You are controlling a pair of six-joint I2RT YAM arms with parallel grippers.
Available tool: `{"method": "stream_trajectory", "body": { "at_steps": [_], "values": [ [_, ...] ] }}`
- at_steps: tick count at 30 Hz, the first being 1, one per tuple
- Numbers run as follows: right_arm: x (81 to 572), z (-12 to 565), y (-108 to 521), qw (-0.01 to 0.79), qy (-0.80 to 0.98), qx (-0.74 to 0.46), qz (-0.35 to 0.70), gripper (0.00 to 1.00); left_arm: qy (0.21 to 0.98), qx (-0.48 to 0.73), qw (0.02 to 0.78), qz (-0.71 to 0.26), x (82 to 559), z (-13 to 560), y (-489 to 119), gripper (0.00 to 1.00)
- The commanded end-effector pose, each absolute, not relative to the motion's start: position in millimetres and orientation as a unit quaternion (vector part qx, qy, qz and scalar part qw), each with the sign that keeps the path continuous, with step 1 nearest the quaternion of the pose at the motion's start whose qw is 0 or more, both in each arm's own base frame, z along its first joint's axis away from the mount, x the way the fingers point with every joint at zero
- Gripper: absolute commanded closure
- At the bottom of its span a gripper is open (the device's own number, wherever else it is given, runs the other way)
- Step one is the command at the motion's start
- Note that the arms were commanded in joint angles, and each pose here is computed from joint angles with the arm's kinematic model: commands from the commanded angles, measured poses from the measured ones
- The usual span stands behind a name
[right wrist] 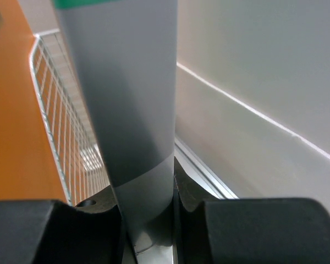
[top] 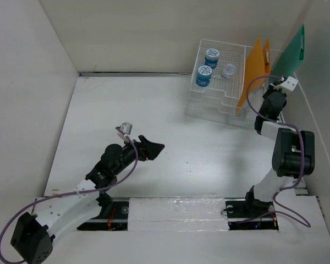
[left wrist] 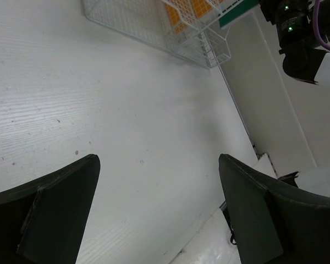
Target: Organize the desk
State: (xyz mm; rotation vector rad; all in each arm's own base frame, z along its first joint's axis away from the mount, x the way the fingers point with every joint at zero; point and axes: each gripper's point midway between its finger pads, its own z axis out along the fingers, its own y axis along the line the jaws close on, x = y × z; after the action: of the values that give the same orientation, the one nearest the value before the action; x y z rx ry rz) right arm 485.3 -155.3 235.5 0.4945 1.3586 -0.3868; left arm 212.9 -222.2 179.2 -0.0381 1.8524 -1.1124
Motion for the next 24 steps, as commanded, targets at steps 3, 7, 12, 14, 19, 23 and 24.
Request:
{"method": "stream_trajectory", "body": {
  "at_steps": [3,7,12,14,19,23,24],
  "values": [
    [491.9,287.5,-152.8,0.806,0.528,0.222,-0.146,1.0,0.749,-0.007,0.484,-0.452,214.2,178.2,-222.1,0.14],
    [500.1,279.2,-152.5,0.805,0.537,0.212,-0.135,1.0,0.747,-0.011,0.489,-0.451,216.0,178.5,-221.2,0.13],
    [505.6,257.3,-152.5,0.795,0.553,0.21,-0.135,1.0,0.745,-0.01,0.491,-0.452,217.3,180.6,-222.2,0.13],
    [505.7,251.7,-152.7,0.794,0.554,0.211,-0.135,1.0,0.744,-0.009,0.491,-0.454,216.9,181.4,-222.5,0.13],
    [497.8,243.2,-150.2,0.797,0.545,0.22,-0.138,0.93,0.745,-0.015,0.493,-0.449,217.2,179.4,-219.8,0.13],
    [494.1,244.6,-148.9,0.794,0.549,0.224,-0.133,0.68,0.746,-0.014,0.489,-0.452,217.2,179.0,-221.7,0.13],
    [491.9,247.3,-151.7,0.794,0.549,0.224,-0.134,0.65,0.746,-0.013,0.488,-0.453,216.8,179.4,-222.1,0.14]
  ]
}}
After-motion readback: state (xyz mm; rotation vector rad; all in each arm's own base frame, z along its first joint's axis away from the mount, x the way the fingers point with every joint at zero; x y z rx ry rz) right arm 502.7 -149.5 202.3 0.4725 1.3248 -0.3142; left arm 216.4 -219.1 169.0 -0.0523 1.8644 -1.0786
